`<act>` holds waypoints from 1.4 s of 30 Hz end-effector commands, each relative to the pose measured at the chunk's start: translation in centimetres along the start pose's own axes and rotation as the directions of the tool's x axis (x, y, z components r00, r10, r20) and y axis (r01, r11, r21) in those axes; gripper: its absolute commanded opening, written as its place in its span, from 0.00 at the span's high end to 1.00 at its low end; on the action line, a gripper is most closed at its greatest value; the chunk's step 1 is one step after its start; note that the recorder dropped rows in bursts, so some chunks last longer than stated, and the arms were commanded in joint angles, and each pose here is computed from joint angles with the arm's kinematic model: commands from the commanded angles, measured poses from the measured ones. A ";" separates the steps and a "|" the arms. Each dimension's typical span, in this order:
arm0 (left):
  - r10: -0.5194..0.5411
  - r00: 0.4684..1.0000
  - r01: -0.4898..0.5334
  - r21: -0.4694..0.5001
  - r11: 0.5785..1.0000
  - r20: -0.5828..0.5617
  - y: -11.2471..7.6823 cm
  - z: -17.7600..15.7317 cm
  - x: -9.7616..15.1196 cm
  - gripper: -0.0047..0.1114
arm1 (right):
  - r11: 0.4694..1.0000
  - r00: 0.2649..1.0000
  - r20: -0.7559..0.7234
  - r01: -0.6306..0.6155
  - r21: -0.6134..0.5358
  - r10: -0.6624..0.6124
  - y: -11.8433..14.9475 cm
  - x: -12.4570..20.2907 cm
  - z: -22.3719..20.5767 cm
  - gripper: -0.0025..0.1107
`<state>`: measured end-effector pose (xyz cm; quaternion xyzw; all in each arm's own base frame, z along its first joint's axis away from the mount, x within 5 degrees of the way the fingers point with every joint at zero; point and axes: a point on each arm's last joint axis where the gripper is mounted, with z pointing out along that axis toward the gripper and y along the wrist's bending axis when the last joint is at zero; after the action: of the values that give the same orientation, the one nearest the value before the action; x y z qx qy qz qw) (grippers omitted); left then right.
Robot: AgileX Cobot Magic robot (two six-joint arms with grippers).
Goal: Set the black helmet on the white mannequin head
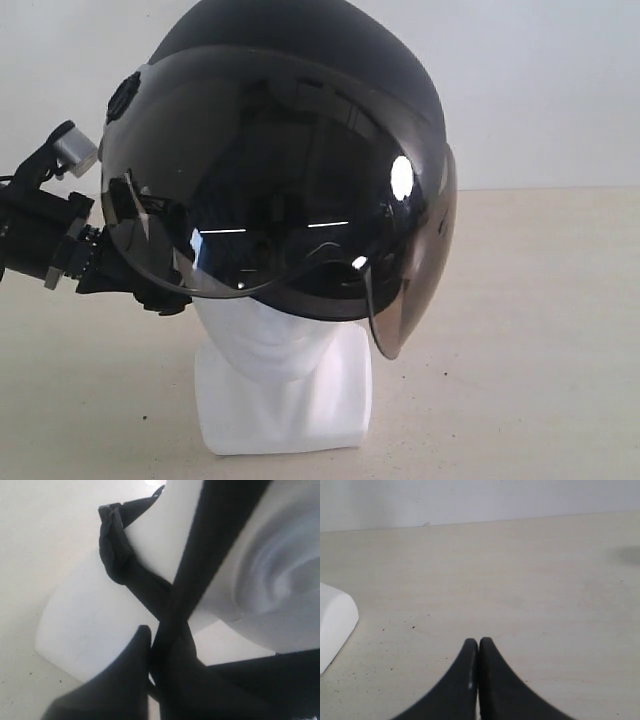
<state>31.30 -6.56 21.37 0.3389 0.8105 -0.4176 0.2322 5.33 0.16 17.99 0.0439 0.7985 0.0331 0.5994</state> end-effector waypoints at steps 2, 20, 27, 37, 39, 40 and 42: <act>0.018 1.000 -0.018 -0.003 1.000 -0.020 0.0 0.5 0.7 0.92 | 1.000 1.000 0.013 0.007 0.004 -0.007 0.0 -0.1 0.0 0.98; -0.023 0.998 0.021 -0.038 0.999 -0.065 0.3 1.2 2.8 0.92 | 1.000 1.000 0.013 0.007 0.004 -0.007 0.0 -0.1 0.0 0.98; -0.026 0.998 0.024 -0.043 0.999 -0.063 0.3 1.4 3.2 0.92 | 1.000 1.000 0.013 0.007 0.004 -0.007 0.0 -0.1 0.0 0.98; 0.004 0.997 -0.009 -0.078 0.997 -0.071 0.0 0.9 3.0 0.92 | 1.000 1.000 0.013 0.007 0.004 -0.007 0.0 -0.1 0.0 0.98; 0.004 0.998 -0.010 -0.096 0.995 -0.069 0.2 0.9 2.9 0.92 | 1.000 1.000 0.013 0.007 0.004 -0.007 0.0 -0.1 0.0 0.98; 0.004 0.998 -0.011 -0.107 0.994 -0.068 0.3 0.9 2.9 0.92 | 1.000 1.000 0.013 0.007 0.004 -0.007 0.0 -0.1 0.0 0.98; -0.002 0.998 -0.008 -0.131 0.991 -0.069 0.5 0.9 2.9 0.92 | 1.000 1.000 0.013 0.007 0.004 -0.007 0.0 -0.1 0.0 0.98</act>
<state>29.91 -6.16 19.25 0.3277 0.8341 -0.3780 0.2324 5.33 0.16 17.99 0.0439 0.7985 0.0331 0.5994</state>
